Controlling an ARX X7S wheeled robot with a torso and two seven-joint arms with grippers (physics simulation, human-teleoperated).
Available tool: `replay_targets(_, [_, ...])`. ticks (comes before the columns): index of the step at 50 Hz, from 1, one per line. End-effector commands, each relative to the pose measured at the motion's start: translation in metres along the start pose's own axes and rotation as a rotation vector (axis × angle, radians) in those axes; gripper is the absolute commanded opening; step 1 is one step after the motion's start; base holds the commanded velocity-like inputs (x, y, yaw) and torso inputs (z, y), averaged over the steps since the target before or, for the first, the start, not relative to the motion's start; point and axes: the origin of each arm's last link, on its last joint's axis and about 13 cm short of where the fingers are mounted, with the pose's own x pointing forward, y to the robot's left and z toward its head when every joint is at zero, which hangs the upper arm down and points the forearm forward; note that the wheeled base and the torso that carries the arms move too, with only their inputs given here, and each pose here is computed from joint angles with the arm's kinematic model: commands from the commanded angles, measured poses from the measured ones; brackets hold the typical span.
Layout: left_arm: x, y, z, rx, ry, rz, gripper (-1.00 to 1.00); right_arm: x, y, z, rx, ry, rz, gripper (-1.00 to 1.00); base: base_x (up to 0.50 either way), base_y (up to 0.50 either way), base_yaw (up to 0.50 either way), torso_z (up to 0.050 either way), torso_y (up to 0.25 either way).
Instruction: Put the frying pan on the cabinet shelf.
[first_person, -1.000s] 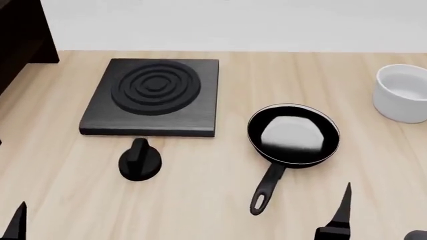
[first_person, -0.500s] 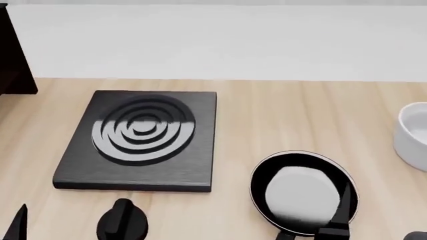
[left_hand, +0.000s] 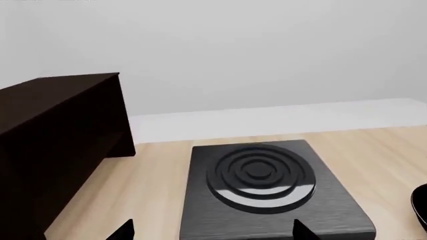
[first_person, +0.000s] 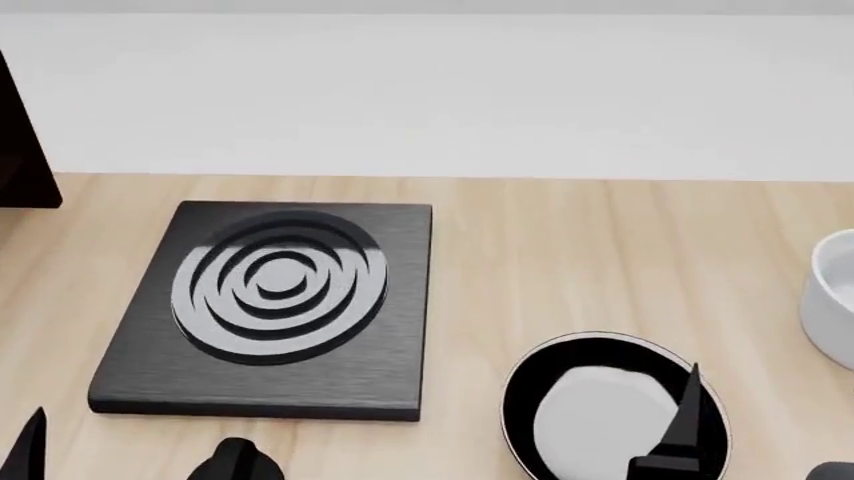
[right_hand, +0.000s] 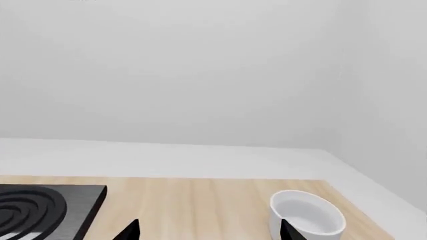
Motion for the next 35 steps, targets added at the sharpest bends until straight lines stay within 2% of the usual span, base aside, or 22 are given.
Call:
replay_targets(1, [0.003, 0.001, 0.001, 0.003, -0.028, 0.000, 1.00, -0.001, -0.001, 0.002, -0.009, 0.004, -0.002, 1.00, 0.50, 0.00, 0.00, 0.000, 0.000])
replay_targets(6, [0.003, -0.001, 0.003, -0.011, -0.030, -0.008, 1.00, -0.002, -0.001, 0.005, -0.011, 0.008, -0.008, 1.00, 0.45, 0.00, 0.00, 0.000, 0.000])
replay_targets(11, [0.003, -0.009, 0.011, -0.073, -0.035, -0.066, 1.00, -0.004, -0.002, 0.013, -0.007, 0.003, -0.021, 1.00, 0.00, 0.00, 0.00, 0.000, 0.000])
replay_targets(13, [0.004, -0.014, 0.015, -0.064, -0.029, -0.079, 1.00, -0.004, -0.002, 0.016, -0.006, 0.002, -0.028, 1.00, 0.00, 0.00, 0.00, 0.000, 0.000])
replay_targets(16, [0.006, -0.024, 0.022, -0.103, -0.033, -0.140, 1.00, -0.005, -0.003, 0.021, -0.008, 0.002, -0.041, 1.00, 0.00, 0.00, 0.00, 0.000, 0.000])
replay_targets(18, [0.010, -0.033, 0.026, -0.072, -0.019, -0.175, 1.00, -0.005, -0.004, 0.028, 0.030, 0.019, -0.086, 1.00, 0.00, 0.00, 0.00, 0.000, 0.000])
replay_targets(20, [0.013, -0.043, 0.032, -0.103, -0.014, -0.235, 1.00, -0.006, -0.006, 0.037, 0.001, 0.027, -0.092, 1.00, 0.00, 0.00, 0.00, 0.000, 0.000])
replay_targets(25, [0.017, -0.064, 0.034, -0.058, 0.035, -0.319, 1.00, -0.015, -0.013, 0.064, -0.032, -0.003, -0.153, 1.00, 0.00, 0.00, 0.00, 0.000, 0.000])
replay_targets(28, [0.020, -0.076, 0.031, -0.067, 0.055, -0.359, 1.00, -0.022, -0.017, 0.078, -0.042, -0.024, -0.197, 1.00, 0.00, 0.00, 0.00, 0.000, 0.000])
replay_targets(30, [0.020, -0.084, 0.033, -0.136, 0.073, -0.405, 1.00, -0.025, -0.020, 0.081, -0.056, -0.039, -0.232, 1.00, 0.00, 0.00, 0.00, 0.000, 0.000])
replay_targets(35, [0.023, -0.100, 0.048, -0.102, 0.052, -0.449, 1.00, -0.027, -0.022, 0.080, -0.039, -0.022, -0.236, 1.00, 0.00, 0.00, 0.00, 0.000, 0.000])
